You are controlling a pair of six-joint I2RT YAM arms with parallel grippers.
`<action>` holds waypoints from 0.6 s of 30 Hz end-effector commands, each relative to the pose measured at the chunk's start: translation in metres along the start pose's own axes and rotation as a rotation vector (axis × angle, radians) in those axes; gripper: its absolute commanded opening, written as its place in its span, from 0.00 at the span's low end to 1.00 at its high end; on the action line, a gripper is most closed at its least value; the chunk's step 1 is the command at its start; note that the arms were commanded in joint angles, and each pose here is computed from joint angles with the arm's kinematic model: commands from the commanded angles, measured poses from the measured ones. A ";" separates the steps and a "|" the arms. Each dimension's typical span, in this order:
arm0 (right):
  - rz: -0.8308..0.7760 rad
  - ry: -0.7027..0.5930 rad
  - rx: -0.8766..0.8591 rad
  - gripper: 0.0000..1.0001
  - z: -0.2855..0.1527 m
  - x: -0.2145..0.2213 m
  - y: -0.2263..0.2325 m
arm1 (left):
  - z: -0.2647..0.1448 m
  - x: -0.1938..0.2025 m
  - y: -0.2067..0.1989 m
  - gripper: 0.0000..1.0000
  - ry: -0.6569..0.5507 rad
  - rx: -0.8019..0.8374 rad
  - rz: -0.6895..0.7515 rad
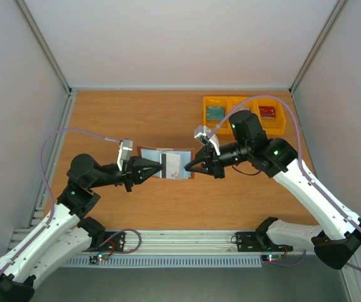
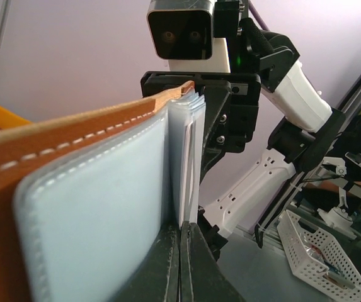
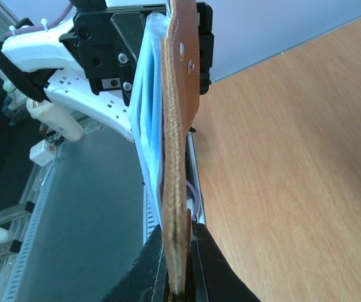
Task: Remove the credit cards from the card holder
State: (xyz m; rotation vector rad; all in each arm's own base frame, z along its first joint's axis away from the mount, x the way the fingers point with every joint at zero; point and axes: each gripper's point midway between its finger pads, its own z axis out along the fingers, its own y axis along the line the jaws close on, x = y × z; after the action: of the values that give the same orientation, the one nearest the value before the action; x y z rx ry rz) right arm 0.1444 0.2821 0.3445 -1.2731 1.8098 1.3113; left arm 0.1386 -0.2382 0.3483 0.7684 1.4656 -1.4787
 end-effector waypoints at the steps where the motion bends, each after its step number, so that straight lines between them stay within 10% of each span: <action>1: 0.004 -0.013 0.027 0.01 -0.018 0.003 0.002 | -0.003 -0.010 -0.005 0.00 -0.026 0.008 0.041; 18: 0.034 -0.021 0.009 0.01 -0.029 0.008 -0.002 | -0.007 -0.011 -0.002 0.00 -0.028 -0.027 0.056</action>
State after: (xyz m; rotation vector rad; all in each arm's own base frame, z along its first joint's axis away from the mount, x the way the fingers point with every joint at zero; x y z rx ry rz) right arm 0.1423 0.2626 0.3446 -1.2510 1.8406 1.3289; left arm 0.1431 -0.2354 0.3472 0.7560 1.4699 -1.4540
